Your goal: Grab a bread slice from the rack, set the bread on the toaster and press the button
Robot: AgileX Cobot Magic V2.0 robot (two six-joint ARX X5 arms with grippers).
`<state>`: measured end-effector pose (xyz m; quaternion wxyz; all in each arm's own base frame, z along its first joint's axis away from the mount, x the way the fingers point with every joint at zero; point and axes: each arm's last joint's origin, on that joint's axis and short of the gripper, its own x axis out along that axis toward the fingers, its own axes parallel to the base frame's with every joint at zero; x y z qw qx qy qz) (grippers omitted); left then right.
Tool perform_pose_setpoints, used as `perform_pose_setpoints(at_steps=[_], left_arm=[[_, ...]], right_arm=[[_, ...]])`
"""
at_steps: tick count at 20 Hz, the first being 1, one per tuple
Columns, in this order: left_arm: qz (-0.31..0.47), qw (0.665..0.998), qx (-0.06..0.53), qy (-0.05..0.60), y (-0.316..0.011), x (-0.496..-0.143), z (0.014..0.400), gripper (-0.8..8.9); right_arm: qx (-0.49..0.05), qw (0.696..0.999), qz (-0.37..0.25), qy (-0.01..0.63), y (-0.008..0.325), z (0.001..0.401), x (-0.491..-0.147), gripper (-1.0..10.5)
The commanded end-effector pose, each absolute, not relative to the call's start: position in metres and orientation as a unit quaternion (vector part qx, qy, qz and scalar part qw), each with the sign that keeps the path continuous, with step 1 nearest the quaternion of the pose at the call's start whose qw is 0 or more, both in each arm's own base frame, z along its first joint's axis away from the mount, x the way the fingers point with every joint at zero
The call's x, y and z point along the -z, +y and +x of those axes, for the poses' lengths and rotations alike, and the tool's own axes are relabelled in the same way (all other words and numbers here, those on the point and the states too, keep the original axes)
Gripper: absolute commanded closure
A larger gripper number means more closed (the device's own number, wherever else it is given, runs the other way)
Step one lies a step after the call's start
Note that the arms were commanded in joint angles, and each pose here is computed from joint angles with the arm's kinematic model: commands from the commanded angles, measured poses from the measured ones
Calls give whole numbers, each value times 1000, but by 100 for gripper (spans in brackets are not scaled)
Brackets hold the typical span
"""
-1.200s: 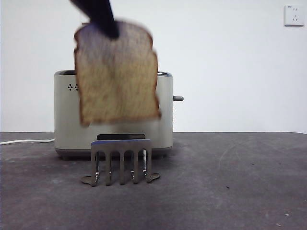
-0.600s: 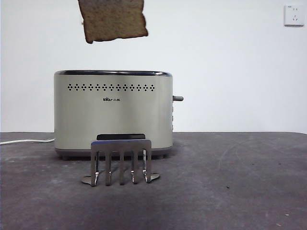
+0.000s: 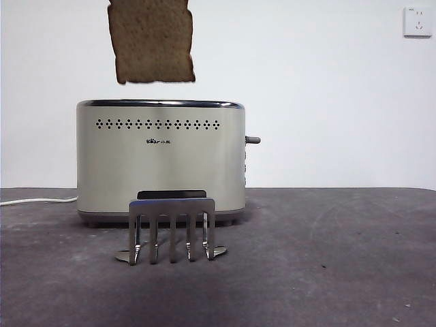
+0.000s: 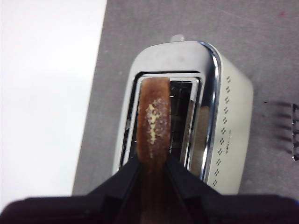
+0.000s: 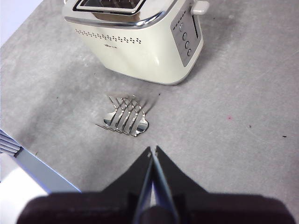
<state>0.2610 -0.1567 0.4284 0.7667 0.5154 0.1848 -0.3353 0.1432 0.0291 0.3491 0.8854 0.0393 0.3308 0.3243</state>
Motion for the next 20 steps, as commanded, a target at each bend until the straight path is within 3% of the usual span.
perform_pose_setpoints(at_steps=[1, 9, 16, 17, 20], left_arm=[[515, 757, 352, 193, -161, -418, 273, 823], [503, 736, 388, 232, -169, -389, 298, 823], [484, 742, 373, 275, -165, -356, 337, 810], [476, 749, 367, 278, -164, -353, 342, 781], [469, 762, 356, 269, -163, -353, 348, 530]], right_arm=[[-328, 884, 36, 331, 30, 144, -349, 958], [-328, 884, 36, 331, 30, 144, -349, 958], [-329, 883, 33, 332, 30, 146, -348, 958], [-329, 883, 33, 333, 30, 146, -348, 958], [-328, 881, 34, 338, 30, 151, -346, 958]])
